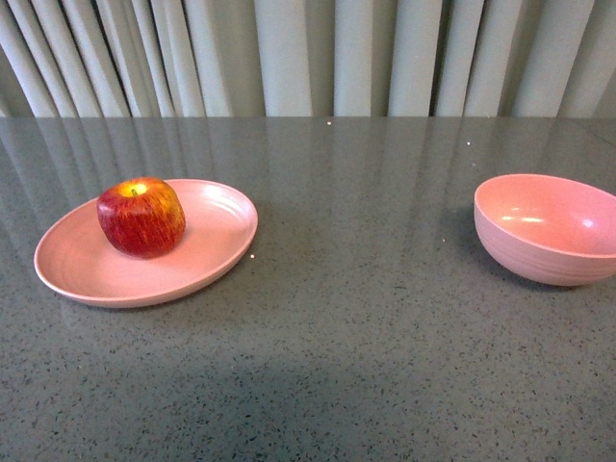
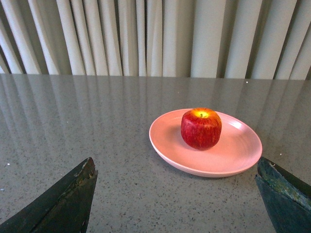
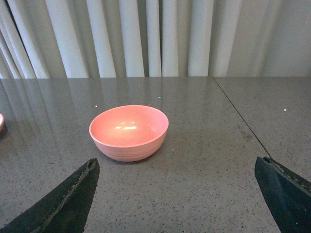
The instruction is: Move apple from plate to bowl
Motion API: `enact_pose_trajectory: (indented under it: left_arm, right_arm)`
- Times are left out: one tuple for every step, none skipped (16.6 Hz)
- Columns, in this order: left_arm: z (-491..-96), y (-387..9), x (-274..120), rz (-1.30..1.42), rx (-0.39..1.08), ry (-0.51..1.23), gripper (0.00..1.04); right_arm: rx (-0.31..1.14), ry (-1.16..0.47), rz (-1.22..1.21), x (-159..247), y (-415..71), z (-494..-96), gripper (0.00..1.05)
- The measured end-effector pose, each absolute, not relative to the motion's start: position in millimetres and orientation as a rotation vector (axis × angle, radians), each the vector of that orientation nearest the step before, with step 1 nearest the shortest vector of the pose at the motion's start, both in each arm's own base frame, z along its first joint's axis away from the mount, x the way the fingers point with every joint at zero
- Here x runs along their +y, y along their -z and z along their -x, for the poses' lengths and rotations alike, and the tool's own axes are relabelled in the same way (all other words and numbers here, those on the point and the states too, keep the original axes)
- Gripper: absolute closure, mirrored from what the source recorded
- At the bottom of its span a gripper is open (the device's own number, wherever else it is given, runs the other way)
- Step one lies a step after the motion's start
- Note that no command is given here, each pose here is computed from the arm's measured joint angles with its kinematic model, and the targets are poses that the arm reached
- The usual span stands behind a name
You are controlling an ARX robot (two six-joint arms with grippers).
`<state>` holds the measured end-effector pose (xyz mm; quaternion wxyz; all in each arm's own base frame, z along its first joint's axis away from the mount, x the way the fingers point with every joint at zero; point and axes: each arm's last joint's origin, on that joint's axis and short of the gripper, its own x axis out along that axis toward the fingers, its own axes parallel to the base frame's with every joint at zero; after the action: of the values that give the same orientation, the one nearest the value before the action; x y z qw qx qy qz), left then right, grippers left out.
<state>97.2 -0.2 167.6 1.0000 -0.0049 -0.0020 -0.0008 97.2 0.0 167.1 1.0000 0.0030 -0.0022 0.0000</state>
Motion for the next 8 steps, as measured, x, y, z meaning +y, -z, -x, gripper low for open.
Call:
enact_pose_trajectory:
  left_arm:
    - [-97.2, -167.6, -0.2, 0.01, -0.004, 0.002, 0.07]
    - [-97.2, -167.6, -0.2, 0.01, -0.004, 0.002, 0.07]
    - [-97.2, -167.6, -0.2, 0.01, -0.004, 0.002, 0.07]
    - [-97.2, -167.6, -0.2, 0.01, -0.004, 0.002, 0.07]
    - [-97.2, -167.6, -0.2, 0.01, -0.004, 0.002, 0.07]
    - [-97.2, -167.6, -0.2, 0.01, -0.004, 0.002, 0.07]
    - [-97.2, -167.6, -0.2, 0.01, -0.004, 0.002, 0.07]
    - [-97.2, -167.6, -0.2, 0.01, -0.004, 0.002, 0.07]
  right_arm:
    - [-0.005, 0.0, -0.006, 0.0, -167.2, -97.2, 0.07]
    - [-0.004, 0.0, -0.006, 0.0, -167.1, -97.2, 0.07]
    - [-0.005, 0.0, -0.006, 0.0, -167.2, -97.2, 0.07]
    - [-0.004, 0.0, -0.006, 0.0, -167.1, -97.2, 0.07]
    - [-0.004, 0.0, -0.006, 0.0, -167.1, -97.2, 0.07]
    - [-0.004, 0.0, -0.006, 0.0, -167.1, -97.2, 0.07]
    - [-0.004, 0.0, -0.006, 0.0, -167.1, -97.2, 0.07]
    - [-0.004, 0.0, -0.006, 0.0, -167.1, -97.2, 0.07]
